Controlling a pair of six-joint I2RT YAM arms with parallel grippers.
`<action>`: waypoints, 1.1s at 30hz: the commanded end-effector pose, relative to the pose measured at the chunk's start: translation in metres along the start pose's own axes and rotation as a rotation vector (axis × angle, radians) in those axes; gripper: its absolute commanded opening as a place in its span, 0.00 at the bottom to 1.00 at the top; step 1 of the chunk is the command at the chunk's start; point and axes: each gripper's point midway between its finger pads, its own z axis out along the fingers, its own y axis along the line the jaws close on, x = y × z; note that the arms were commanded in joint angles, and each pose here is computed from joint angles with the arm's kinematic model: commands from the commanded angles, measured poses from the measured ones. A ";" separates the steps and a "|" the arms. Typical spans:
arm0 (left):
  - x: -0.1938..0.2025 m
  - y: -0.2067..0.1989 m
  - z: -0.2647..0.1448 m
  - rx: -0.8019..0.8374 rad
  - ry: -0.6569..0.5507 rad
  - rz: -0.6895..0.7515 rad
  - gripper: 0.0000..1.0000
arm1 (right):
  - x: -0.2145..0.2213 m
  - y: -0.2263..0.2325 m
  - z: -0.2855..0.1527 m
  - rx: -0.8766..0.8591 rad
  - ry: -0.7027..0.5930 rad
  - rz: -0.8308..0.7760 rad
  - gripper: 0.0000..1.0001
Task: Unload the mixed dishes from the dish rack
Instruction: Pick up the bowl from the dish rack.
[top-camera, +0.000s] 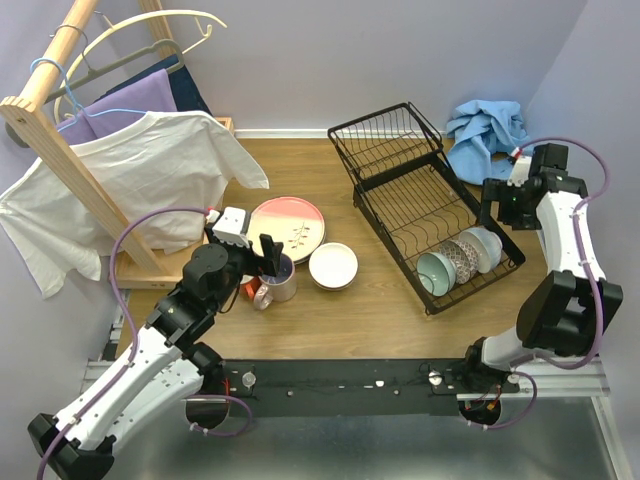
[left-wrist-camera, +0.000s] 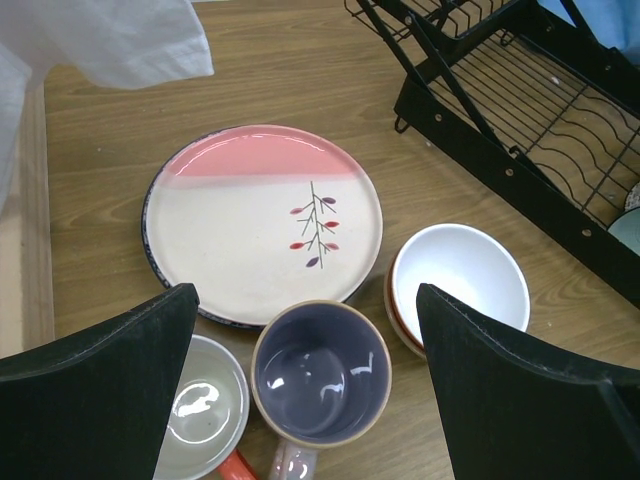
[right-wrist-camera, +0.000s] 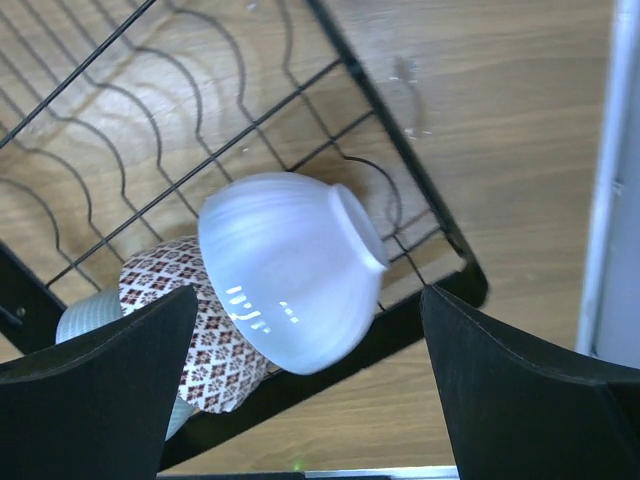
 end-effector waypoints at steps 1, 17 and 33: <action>-0.003 -0.008 -0.004 0.048 -0.015 -0.011 0.99 | 0.001 0.023 0.010 -0.185 0.048 -0.072 1.00; -0.001 -0.015 -0.005 0.080 -0.012 -0.001 0.99 | 0.019 0.009 0.044 -0.238 0.118 0.013 1.00; 0.002 -0.018 -0.003 0.096 0.000 0.005 0.99 | 0.041 0.020 0.064 -0.341 0.164 0.071 0.99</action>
